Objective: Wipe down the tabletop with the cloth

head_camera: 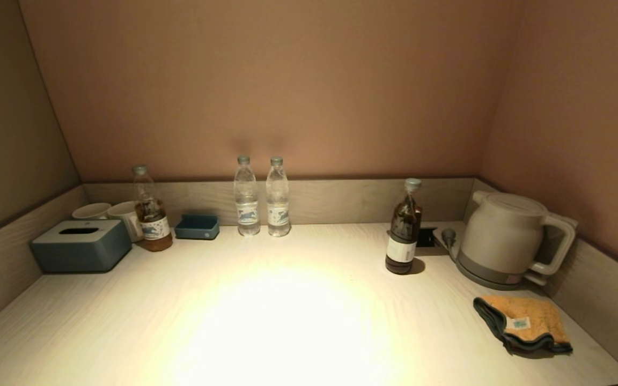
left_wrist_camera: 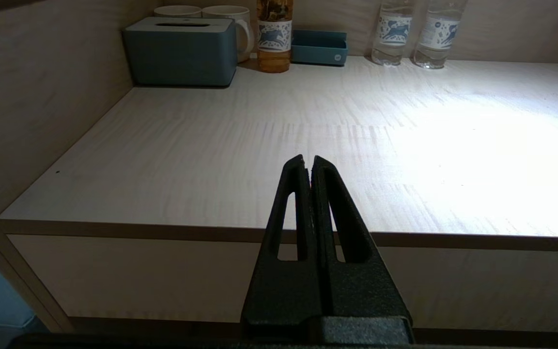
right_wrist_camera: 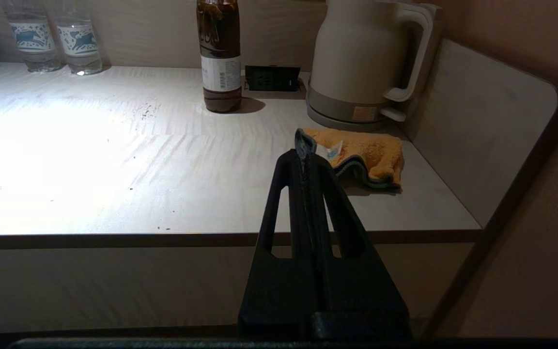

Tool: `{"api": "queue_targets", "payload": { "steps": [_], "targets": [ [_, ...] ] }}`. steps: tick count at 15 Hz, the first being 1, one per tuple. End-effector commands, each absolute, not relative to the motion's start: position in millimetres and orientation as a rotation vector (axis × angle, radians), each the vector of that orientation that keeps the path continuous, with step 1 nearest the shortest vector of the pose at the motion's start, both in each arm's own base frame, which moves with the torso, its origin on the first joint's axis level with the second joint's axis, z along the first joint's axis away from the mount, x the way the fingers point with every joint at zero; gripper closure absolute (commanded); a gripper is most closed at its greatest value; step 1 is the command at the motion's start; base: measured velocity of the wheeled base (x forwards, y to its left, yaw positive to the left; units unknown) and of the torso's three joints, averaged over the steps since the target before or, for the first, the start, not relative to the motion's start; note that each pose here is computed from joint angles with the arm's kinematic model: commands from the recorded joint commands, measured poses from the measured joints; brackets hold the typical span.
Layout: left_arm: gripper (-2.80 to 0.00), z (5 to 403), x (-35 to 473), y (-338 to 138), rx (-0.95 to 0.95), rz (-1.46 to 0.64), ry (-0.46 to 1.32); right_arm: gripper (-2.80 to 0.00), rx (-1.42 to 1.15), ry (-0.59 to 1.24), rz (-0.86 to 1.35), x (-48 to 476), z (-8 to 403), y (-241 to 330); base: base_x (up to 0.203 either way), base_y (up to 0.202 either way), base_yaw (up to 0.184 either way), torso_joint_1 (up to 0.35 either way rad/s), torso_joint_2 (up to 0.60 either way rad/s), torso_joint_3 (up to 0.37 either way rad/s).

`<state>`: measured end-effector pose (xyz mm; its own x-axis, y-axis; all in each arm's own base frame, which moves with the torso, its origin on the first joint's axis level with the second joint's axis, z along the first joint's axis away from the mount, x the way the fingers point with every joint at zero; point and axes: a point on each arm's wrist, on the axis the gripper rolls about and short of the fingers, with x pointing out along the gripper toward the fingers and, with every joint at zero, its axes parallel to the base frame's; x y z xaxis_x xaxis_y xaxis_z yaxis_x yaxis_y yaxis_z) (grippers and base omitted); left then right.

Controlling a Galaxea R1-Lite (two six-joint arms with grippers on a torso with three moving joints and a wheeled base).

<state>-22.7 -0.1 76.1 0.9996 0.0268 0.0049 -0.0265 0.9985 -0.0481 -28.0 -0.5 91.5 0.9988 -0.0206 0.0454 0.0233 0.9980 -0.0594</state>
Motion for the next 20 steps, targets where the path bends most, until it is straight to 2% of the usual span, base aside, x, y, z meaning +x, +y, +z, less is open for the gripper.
{"api": "queue_targets", "payload": {
  "steps": [1, 20],
  "targets": [
    [0.00, 76.1, -22.7, -0.1, -0.049, 0.027, -0.005, 0.00, -0.061, -0.062, -0.022, -26.7, 90.3, -0.5, 0.000, 0.000, 0.000, 0.000, 0.00, 0.000],
    [0.00, 76.1, -22.7, -0.1, -0.049, 0.027, -0.005, 0.00, -0.037, -0.005, -0.003, -22.8, 76.0, -0.1, 0.000, 0.000, 0.000, 0.000, 0.00, 0.000]
  ]
}}
